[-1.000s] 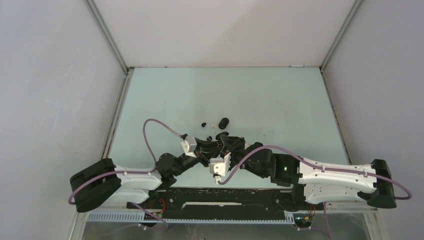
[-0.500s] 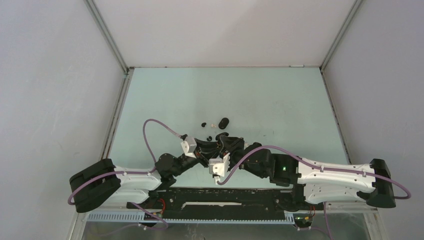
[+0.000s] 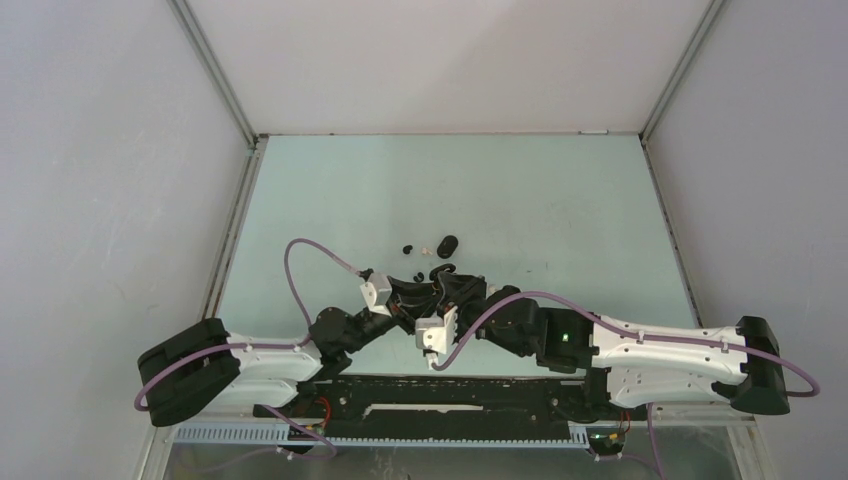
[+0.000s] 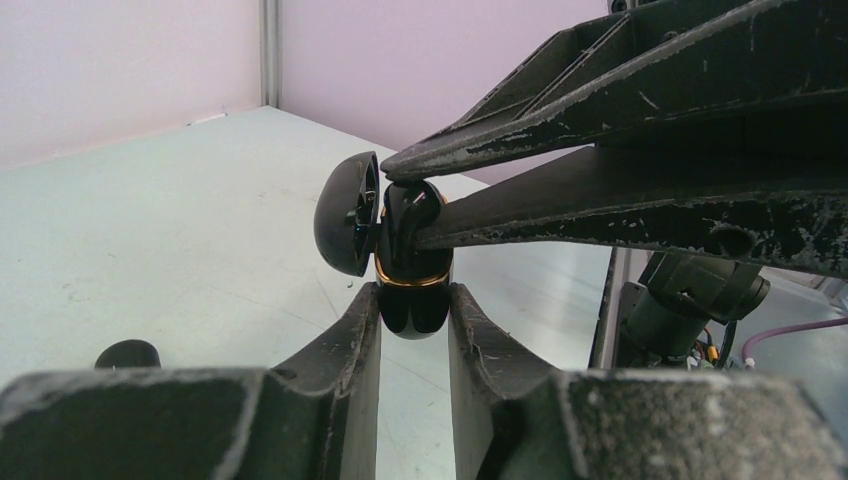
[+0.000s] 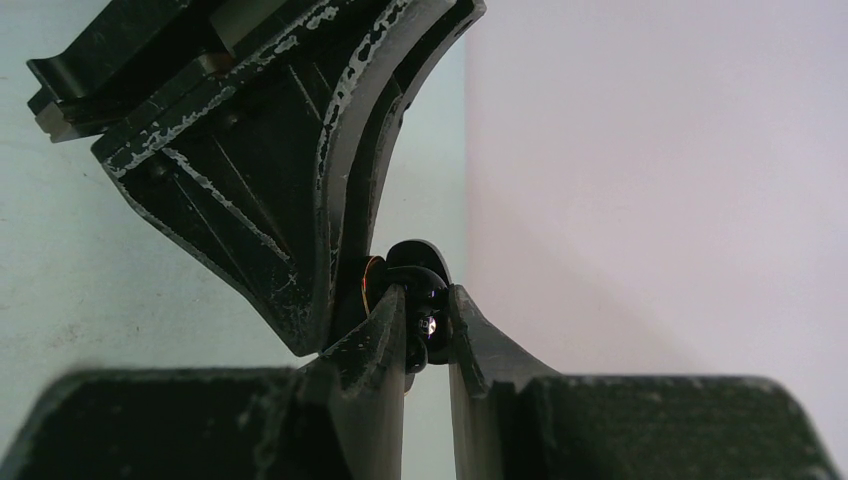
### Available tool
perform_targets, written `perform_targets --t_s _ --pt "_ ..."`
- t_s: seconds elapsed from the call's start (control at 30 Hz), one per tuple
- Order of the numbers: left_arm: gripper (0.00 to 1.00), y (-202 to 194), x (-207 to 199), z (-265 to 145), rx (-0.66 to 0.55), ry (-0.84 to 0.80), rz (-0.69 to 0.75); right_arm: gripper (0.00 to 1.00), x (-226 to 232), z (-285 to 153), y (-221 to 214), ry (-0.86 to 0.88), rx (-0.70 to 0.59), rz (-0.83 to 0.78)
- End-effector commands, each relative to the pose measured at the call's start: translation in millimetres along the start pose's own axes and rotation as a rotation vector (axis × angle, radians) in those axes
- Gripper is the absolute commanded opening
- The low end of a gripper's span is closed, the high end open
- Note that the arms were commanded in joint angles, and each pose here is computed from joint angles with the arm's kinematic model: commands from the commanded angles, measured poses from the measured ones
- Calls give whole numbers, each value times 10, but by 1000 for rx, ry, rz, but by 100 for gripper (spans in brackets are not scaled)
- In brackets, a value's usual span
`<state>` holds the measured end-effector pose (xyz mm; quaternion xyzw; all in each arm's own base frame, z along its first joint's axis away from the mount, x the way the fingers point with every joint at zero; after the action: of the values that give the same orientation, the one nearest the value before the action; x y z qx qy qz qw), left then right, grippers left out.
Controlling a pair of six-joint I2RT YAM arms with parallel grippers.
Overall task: Insert the wireless bluetooth earbuds into the charging case
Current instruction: Insert the left earbud into the left side groove of the charging case.
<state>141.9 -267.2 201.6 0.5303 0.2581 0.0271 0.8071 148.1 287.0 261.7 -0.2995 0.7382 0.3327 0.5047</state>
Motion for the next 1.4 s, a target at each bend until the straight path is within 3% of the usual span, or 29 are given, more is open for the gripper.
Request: perform_targets --t_s 0.0,0.2,0.6,0.83,1.1,1.27,1.37 --pt "0 163 -89 7 -71 -43 26 19 57 -12 -38 27 10 2" --pt "0 139 -84 20 -62 -44 27 26 81 -21 -29 71 -3 40" --pt "0 113 -99 30 -47 -61 32 64 72 -79 -52 194 -12 144" --pt "0 86 -139 52 -31 -91 36 69 78 -78 -24 243 -35 171" --pt "0 76 -135 51 -26 -92 40 85 25 -189 42 373 -73 196" --pt "0 55 -141 50 -17 -98 38 98 11 -284 36 495 -67 266" --pt "0 41 -138 53 -11 -100 40 100 -45 -370 2 554 -61 338"
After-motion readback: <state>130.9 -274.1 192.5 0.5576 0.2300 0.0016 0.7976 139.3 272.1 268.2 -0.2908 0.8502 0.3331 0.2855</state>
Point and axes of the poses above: each gripper's point midway between its finger pads, its own z axis out along the fingers, its own x axis along the line the jaws close on, y = z × x, the point moved 4 cm from there along -z, back along the fingers, and after that the axes turned 13 degrees about -z, right-handed, at the moved point
